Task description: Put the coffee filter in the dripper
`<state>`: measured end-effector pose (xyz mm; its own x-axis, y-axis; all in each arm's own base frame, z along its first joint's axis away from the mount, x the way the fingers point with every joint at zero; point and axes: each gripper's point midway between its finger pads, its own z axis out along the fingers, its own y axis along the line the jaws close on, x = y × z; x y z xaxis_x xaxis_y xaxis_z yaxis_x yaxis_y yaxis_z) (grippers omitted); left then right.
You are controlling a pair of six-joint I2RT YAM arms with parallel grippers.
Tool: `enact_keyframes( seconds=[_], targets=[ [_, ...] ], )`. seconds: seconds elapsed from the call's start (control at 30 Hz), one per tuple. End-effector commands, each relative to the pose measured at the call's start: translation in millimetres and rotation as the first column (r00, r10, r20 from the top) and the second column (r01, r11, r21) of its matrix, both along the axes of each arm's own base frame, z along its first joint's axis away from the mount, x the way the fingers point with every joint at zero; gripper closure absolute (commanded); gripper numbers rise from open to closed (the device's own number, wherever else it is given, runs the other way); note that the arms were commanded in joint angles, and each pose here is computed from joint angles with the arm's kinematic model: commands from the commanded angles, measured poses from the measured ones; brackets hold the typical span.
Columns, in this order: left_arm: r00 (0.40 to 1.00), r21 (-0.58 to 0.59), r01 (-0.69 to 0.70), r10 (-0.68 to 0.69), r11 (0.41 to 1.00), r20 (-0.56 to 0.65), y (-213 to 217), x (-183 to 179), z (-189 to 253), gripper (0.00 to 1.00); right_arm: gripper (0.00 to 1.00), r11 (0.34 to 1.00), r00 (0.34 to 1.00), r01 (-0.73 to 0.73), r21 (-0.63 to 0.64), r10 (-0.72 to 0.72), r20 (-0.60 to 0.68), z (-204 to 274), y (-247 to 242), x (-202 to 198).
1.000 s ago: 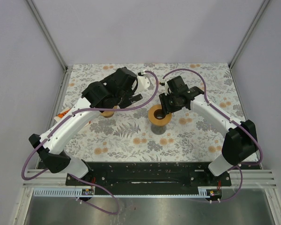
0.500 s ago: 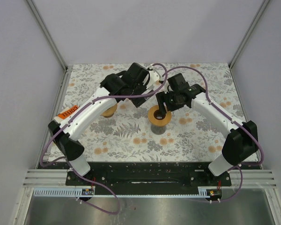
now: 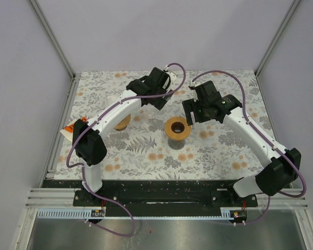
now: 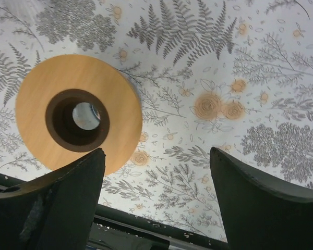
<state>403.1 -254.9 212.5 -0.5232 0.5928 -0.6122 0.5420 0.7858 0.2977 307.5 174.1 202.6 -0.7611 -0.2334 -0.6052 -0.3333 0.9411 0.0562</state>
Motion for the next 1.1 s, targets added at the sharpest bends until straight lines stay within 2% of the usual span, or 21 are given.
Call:
enact_keyframes(
  seconds=[0.0, 0.13, 0.27, 0.53, 0.7, 0.9, 1.03, 1.07],
  targets=[
    [0.996, -0.037, -0.049, 0.052, 0.998, 0.070, -10, 20, -8, 0.23, 0.11, 0.994, 0.994, 0.106, -0.040, -0.105, 0.028, 3, -28, -5],
    [0.996, 0.034, -0.066, 0.064, 0.997, 0.061, -4, 26, -37, 0.29, 0.11, 0.993, 0.993, 0.114, -0.043, -0.112, 0.041, 7, -33, -8],
    [0.994, 0.046, -0.102, 0.099, 0.994, 0.051, 4, 34, -54, 0.32, 0.11, 0.990, 0.990, 0.132, -0.049, -0.129, 0.060, 11, -39, -11],
    [0.995, 0.084, -0.077, 0.082, 0.993, -0.052, 7, 30, -102, 0.33, 0.11, 0.988, 0.988, 0.141, -0.056, -0.137, 0.075, 13, -46, -14],
    [0.994, 0.163, -0.088, 0.098, 0.983, -0.051, 20, 37, -126, 0.36, 0.11, 0.990, 0.989, 0.135, -0.049, -0.132, 0.073, 15, -46, -16],
    [0.992, 0.150, -0.098, 0.109, 0.984, -0.068, 23, 39, -132, 0.68, 0.10, 0.991, 0.990, 0.128, -0.043, -0.124, 0.073, 16, -44, -15],
    [0.989, 0.063, -0.113, 0.118, 0.992, -0.094, 17, 33, -118, 0.99, 0.10, 0.992, 0.991, 0.122, -0.038, -0.119, 0.069, 18, -42, -16],
    [0.989, 0.033, -0.114, 0.116, 0.993, -0.090, 14, 33, -109, 1.00, 0.10, 0.992, 0.991, 0.120, -0.033, -0.118, 0.071, 19, -41, -15]
  ],
)
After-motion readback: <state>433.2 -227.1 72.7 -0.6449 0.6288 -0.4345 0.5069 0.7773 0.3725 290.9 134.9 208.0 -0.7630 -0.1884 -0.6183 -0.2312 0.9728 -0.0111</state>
